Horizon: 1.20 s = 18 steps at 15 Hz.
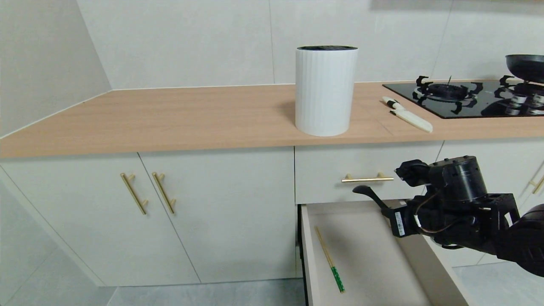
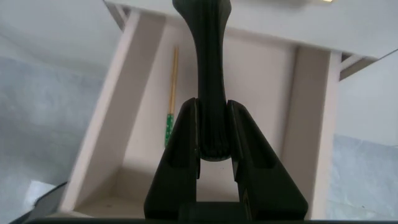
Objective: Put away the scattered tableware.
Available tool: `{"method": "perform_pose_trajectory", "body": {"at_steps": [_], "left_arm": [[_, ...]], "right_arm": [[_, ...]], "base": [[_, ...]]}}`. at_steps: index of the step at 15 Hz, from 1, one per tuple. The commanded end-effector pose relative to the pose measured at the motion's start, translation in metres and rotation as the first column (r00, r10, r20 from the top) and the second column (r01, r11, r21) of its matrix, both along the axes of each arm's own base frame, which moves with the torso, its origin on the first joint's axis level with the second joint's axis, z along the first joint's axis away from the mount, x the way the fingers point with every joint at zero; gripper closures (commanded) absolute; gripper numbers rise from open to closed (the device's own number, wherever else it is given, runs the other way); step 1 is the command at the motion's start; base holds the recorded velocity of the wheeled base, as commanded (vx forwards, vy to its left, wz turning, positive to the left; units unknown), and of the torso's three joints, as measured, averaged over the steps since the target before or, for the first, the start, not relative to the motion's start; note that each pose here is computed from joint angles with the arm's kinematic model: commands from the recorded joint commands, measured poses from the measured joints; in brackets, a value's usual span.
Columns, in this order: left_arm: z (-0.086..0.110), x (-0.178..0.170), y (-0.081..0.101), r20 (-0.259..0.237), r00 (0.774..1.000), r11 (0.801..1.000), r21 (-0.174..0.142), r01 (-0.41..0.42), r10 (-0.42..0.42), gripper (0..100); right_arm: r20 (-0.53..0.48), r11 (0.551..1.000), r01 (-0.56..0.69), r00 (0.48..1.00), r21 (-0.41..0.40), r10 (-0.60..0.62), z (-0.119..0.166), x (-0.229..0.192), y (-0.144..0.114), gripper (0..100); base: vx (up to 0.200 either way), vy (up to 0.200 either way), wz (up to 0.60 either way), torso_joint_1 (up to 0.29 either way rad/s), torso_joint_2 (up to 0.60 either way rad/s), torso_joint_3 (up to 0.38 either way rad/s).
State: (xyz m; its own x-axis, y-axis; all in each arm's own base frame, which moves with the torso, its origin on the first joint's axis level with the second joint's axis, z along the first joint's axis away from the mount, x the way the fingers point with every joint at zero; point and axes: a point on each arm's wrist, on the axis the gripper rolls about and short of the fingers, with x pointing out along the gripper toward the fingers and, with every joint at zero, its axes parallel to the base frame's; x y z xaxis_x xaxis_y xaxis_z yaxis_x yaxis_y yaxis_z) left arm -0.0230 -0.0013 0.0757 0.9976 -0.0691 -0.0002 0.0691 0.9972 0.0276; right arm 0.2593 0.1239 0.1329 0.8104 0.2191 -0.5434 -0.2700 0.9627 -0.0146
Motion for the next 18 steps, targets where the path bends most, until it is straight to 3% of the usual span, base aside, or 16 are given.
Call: {"method": "perform_pose_trajectory", "body": {"at_steps": [1, 8, 13, 18], "left_arm": [[0.000, 0.000, 0.000, -0.001, 1.000, 1.000, 0.000, 0.000, 0.000, 0], [0.000, 0.000, 0.000, -0.001, 1.000, 1.000, 0.000, 0.000, 0.000, 0], [0.000, 0.000, 0.000, -0.003, 1.000, 1.000, 0.000, 0.000, 0.000, 0], [0.000, 0.000, 0.000, -0.001, 1.000, 1.000, 0.000, 0.000, 0.000, 0]], "right_arm": [[-0.009, 1.000, -0.001, 1.000, -0.005, 0.001, -0.003, 0.001, 0.001, 100], [-0.014, 1.000, 0.001, 1.000, -0.007, -0.001, -0.005, 0.003, 0.001, 100], [-0.035, 1.000, 0.003, 0.999, -0.022, -0.004, -0.013, 0.007, 0.003, 100], [-0.116, 0.997, 0.016, 0.993, -0.078, -0.025, -0.047, 0.028, 0.007, 100]], "base": [[0.000, 0.000, 0.00, -0.139, 0.46, 0.300], [0.000, 0.000, 0.00, -0.091, 0.37, 0.265], [0.000, 0.000, 0.00, -0.006, 0.01, 0.007], [0.000, 0.000, 0.00, 0.000, 0.00, 0.000]]}}
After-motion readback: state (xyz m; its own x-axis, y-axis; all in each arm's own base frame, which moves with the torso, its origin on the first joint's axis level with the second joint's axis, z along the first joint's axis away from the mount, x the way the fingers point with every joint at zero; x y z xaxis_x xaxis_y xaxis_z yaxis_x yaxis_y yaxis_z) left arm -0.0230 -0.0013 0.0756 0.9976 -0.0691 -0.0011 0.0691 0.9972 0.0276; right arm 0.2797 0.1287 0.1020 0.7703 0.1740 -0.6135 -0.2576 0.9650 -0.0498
